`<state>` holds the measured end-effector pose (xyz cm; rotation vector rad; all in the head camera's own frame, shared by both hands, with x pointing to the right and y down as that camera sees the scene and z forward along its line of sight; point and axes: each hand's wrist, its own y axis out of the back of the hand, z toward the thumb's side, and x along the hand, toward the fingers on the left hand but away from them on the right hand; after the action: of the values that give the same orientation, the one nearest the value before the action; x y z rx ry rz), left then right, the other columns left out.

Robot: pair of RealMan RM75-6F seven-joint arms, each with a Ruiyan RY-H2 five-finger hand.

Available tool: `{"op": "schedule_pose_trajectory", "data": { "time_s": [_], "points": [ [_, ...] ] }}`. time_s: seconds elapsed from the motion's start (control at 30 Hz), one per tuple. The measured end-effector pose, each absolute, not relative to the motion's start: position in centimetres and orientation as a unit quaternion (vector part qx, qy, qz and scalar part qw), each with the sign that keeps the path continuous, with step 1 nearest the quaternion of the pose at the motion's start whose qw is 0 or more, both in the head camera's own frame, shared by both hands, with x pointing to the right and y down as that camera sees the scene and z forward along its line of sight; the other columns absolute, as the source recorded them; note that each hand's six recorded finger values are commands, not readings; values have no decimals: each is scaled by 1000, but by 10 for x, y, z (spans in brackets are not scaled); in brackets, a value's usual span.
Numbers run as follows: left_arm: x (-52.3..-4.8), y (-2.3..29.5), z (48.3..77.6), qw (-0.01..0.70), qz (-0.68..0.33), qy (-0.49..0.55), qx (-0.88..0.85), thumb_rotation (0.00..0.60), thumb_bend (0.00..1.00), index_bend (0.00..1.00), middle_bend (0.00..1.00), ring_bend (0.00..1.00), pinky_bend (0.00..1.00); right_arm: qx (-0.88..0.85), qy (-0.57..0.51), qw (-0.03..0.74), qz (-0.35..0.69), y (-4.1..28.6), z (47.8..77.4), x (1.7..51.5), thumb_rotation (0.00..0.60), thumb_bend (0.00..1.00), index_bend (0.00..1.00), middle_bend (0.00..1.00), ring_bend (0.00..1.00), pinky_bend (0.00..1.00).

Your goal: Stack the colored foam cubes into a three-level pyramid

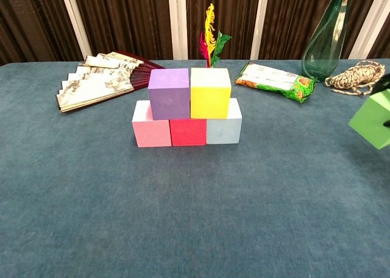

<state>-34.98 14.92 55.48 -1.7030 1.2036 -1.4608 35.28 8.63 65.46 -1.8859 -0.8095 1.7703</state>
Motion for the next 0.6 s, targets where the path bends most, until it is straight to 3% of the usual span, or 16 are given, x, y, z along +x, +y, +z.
{"op": "schedule_pose_trajectory", "data": {
  "time_s": [0.3,0.6],
  "points": [
    [-349,150,556,293,-550,450,-640,600,167,0,44,0,2,-695,-226,257,632,58,677,334,600,306,481,319,420,599],
    [-351,150,559,290,-554,449,-638,600,167,0,44,0,2,-707,-166,269,633,67,693,323,600,306,392,319,373,554]
  ]
}}
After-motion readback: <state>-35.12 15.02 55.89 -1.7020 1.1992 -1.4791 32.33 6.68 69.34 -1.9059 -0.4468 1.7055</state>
